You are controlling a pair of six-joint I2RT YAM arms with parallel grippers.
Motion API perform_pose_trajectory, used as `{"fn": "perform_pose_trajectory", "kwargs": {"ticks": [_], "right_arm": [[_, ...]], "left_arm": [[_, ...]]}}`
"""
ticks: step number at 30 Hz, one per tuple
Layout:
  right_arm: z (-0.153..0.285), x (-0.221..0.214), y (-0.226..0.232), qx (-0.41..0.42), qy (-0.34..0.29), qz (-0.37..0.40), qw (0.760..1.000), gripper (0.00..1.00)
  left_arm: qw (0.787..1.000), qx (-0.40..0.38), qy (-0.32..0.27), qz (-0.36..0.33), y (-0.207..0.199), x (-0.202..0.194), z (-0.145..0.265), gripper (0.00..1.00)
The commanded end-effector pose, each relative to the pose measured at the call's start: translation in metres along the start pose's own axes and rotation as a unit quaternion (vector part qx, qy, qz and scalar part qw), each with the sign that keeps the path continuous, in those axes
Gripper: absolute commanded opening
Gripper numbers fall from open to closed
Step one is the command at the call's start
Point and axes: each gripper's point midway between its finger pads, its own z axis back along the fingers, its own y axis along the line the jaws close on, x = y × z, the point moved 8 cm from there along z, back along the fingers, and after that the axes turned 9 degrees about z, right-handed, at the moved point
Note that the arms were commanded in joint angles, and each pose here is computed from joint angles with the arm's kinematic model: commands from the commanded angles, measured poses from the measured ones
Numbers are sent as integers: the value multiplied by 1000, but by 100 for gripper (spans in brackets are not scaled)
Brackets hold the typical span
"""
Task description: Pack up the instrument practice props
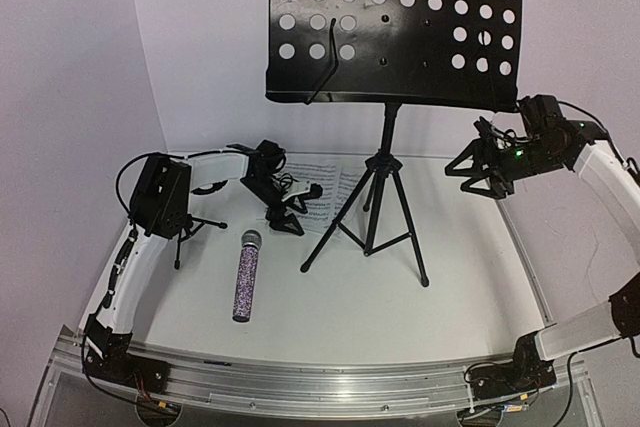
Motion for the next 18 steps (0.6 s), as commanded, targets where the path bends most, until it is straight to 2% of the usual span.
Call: {"fn": "perform_pose_trajectory", "kwargs": {"ticks": [1, 6, 10, 15, 18], "right_arm": [[-1, -3, 5, 23, -3, 23, 999, 72], [-8, -1, 1, 32, 3, 20, 999, 72], [-10, 1, 0, 36, 4, 24, 999, 72], [-16, 3, -3, 39, 11, 19, 999, 72], [-18, 4, -5, 38, 13, 11, 999, 72]], "left_arm": [[994, 33, -12, -106, 8, -1, -7, 82], [991, 93, -7, -91, 19, -3, -25, 78], [990, 126, 3, -69, 26, -11, -36, 61], [988, 156, -23, -1, 35, -8, -42, 52], [984, 170, -40, 35, 40, -2, -39, 50]]}}
